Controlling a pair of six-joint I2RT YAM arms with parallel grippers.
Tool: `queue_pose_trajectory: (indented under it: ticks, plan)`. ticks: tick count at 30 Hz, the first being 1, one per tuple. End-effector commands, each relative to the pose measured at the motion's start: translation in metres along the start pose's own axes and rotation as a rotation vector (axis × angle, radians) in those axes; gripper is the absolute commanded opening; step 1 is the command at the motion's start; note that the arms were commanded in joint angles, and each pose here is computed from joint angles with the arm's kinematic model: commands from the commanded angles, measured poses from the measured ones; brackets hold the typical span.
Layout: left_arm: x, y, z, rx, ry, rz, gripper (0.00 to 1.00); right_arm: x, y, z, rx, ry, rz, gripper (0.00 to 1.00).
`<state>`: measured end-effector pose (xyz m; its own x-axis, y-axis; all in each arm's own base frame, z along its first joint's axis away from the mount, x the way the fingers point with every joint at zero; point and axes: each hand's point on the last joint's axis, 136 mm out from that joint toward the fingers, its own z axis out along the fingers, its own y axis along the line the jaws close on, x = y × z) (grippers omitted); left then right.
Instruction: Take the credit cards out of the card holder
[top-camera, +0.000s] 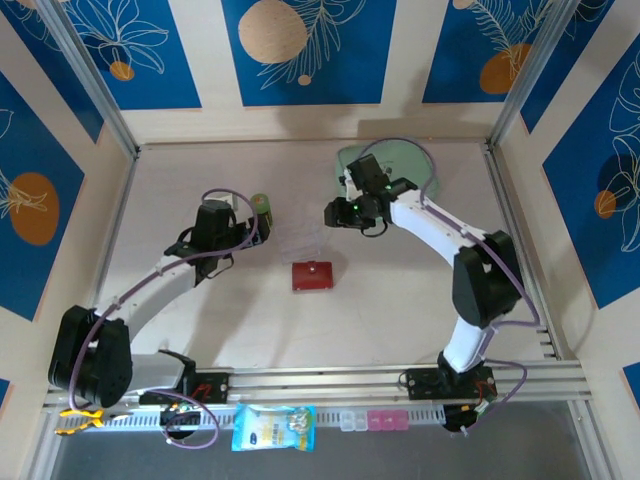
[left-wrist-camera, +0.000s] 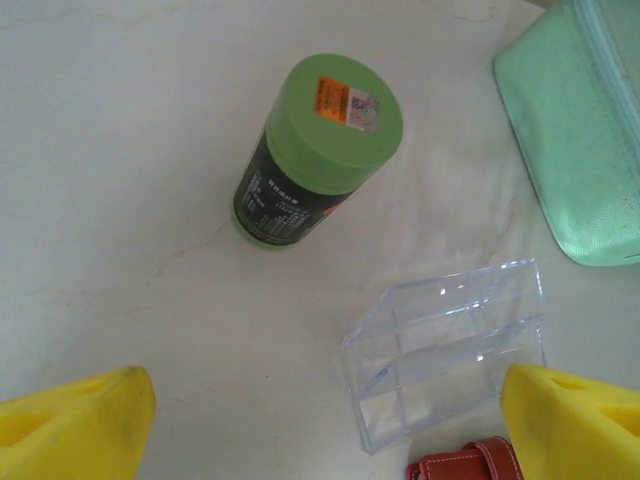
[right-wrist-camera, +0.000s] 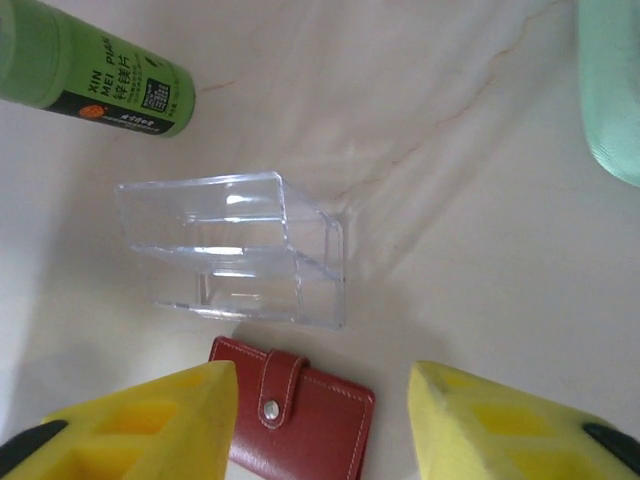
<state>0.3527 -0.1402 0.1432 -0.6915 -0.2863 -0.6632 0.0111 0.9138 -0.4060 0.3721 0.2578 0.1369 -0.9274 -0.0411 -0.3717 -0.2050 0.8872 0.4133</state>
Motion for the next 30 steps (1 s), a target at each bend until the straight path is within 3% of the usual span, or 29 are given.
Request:
queue_pose_trajectory:
  ticks: [1,14,30]
  plan:
    - [0.006,0.006,0.005,-0.039,0.018,-0.049,0.9,0.005,0.007,0.017,0.038,0.08,-0.005,0.4]
    - [0.015,0.014,0.011,-0.075,0.059,-0.073,0.92,-0.011,0.017,0.069,0.116,0.14,-0.046,0.32]
    - [0.017,0.015,0.007,-0.076,0.059,-0.077,0.92,-0.007,0.011,0.092,0.152,0.177,-0.048,0.23]
